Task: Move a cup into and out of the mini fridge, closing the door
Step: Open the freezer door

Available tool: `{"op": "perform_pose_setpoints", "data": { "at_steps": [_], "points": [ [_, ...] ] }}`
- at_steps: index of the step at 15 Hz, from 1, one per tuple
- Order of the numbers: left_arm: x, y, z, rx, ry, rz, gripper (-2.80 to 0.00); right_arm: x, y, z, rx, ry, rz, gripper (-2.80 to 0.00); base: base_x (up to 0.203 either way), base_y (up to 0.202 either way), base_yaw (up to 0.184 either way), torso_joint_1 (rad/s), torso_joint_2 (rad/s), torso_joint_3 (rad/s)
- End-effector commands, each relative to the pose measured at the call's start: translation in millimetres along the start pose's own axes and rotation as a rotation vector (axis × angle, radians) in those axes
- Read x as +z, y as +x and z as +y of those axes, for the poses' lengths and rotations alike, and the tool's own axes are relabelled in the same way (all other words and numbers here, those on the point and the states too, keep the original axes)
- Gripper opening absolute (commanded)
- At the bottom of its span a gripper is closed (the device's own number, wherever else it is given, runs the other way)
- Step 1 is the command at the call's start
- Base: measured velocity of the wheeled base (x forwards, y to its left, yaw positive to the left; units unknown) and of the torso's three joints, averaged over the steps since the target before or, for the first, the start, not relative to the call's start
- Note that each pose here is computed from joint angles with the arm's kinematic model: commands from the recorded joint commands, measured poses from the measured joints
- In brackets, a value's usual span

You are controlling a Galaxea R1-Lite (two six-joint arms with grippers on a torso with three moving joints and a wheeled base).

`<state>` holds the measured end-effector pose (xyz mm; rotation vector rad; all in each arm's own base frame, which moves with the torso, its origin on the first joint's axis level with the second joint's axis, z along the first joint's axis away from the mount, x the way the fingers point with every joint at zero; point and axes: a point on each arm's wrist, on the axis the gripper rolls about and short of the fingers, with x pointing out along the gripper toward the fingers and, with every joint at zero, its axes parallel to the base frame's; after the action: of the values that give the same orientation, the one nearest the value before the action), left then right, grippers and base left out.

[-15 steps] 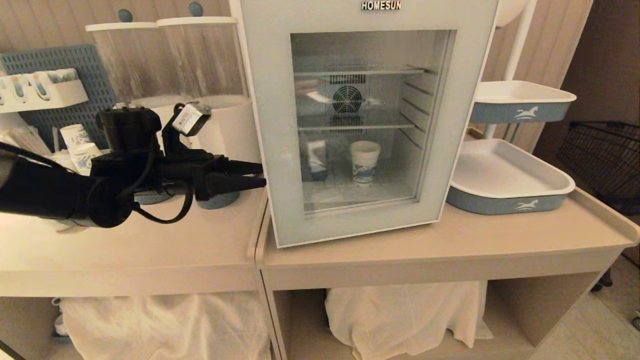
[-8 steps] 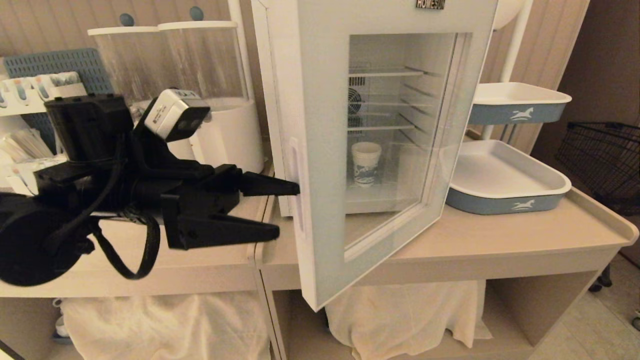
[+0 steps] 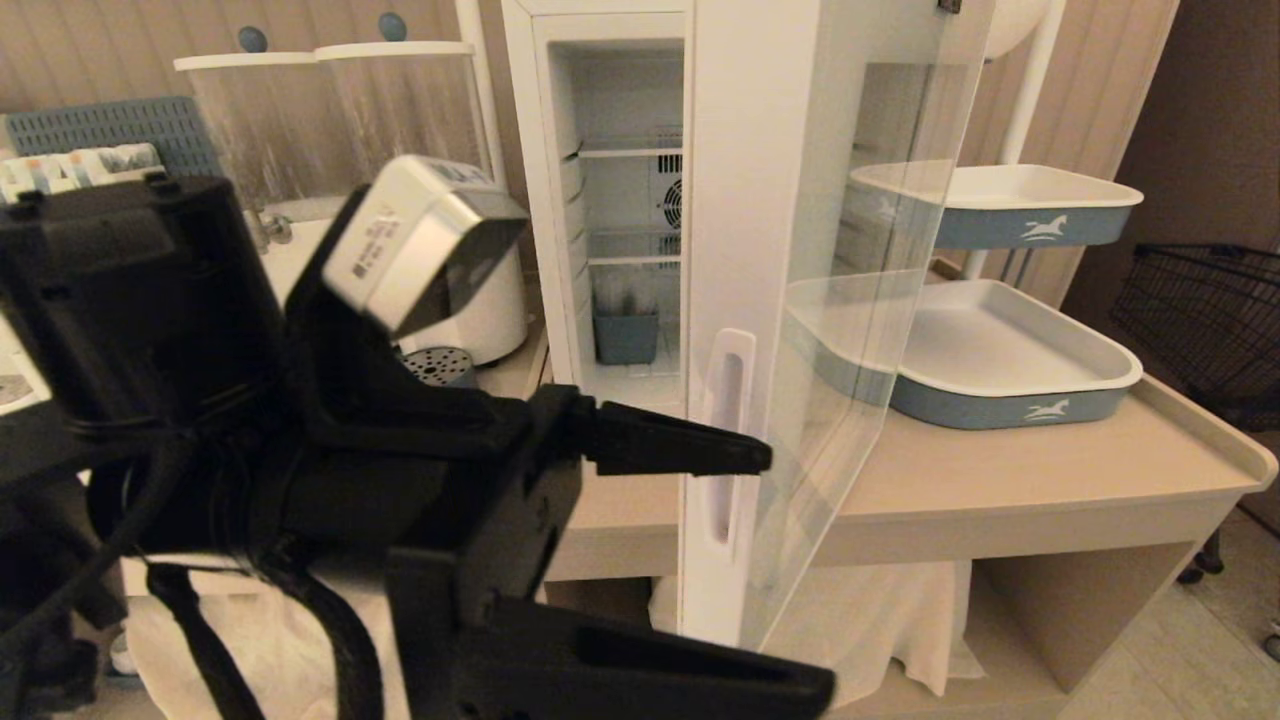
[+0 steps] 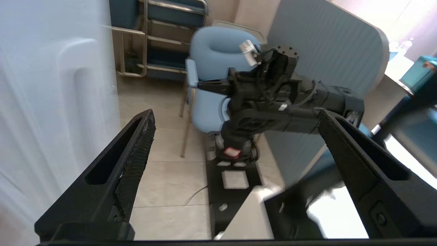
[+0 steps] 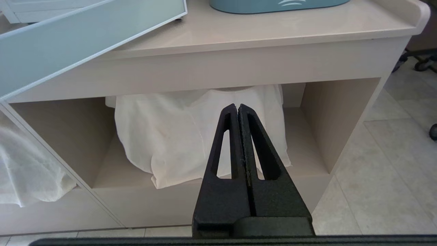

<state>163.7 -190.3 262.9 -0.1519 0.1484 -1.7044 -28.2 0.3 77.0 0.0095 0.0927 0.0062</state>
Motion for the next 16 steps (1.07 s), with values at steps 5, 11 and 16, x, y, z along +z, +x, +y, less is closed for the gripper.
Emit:
{"op": "perform_pose_setpoints", "data": {
  "at_steps": [5, 11, 16],
  "points": [
    [-26.8, 18.3, -6.9, 0.040, -0.057, 0.052, 0.00, -0.2, 0.1, 0.0, 0.001, 0.000, 0.004, -2.80, 0.000, 0.000, 0.000, 0.000, 0.00, 0.000],
    [-15.9, -43.7, -11.1, 0.232, 0.013, -0.028, 0.00, -0.2, 0.1, 0.0, 0.001, -0.001, 0.004, -2.80, 0.000, 0.000, 0.000, 0.000, 0.00, 0.000],
    [-20.3, -53.3, 21.6, 0.346, -0.022, -0.026, 0.00, -0.2, 0.1, 0.0, 0.001, -0.001, 0.004, -2.80, 0.000, 0.000, 0.000, 0.000, 0.00, 0.000]
  ]
}}
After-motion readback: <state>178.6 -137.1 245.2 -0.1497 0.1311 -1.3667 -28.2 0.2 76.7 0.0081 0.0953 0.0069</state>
